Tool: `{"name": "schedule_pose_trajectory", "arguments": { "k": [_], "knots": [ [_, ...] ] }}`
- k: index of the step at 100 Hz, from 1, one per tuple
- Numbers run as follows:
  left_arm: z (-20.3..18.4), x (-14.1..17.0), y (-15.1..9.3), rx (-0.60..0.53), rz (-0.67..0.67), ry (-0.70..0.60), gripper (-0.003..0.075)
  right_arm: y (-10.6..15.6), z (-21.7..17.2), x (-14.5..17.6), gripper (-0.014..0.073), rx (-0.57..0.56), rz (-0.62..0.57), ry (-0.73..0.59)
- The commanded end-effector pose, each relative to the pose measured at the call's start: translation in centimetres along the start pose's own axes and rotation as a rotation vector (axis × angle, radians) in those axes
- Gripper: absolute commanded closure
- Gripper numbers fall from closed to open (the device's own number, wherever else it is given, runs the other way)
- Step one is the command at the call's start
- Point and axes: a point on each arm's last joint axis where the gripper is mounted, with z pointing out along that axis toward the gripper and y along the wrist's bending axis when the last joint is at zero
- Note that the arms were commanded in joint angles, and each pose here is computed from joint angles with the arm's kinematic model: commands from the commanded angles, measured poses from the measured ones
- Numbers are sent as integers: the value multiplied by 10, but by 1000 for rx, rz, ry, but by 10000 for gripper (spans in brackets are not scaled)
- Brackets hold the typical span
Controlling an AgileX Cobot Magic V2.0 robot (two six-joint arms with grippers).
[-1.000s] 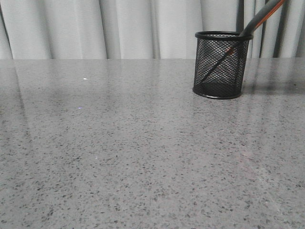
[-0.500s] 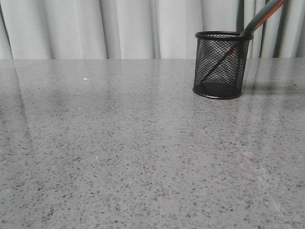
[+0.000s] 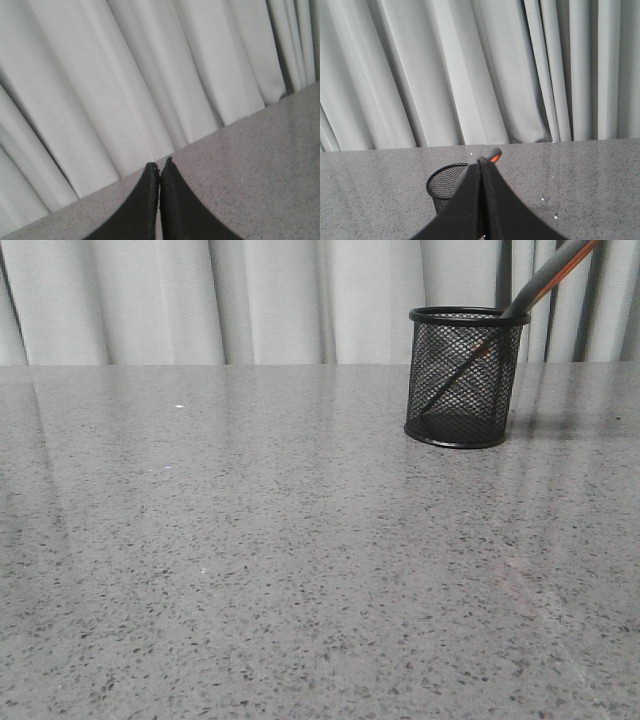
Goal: Put scissors into bucket
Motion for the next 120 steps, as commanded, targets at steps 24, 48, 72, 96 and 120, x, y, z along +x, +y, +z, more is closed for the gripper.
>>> {"name": "schedule_pose_trajectory", "arguments": {
  "k": [24, 48, 72, 96, 120],
  "knots": [
    [-45, 53, -17, -39, -167, -218, 741, -4, -33, 47, 661, 3, -18, -88],
    [-47, 61, -20, -37, -167, -211, 741, -8, -28, 65, 661, 9, -12, -38],
    [-47, 61, -20, -37, -167, -211, 741, -8, -27, 69, 661, 6, 4, -28],
    [-47, 61, -20, -37, -167, -211, 741, -8, -27, 69, 661, 6, 4, -28],
    [-47, 61, -20, -37, -167, -211, 741, -8, -27, 69, 661, 6, 4, -28]
  ]
}}
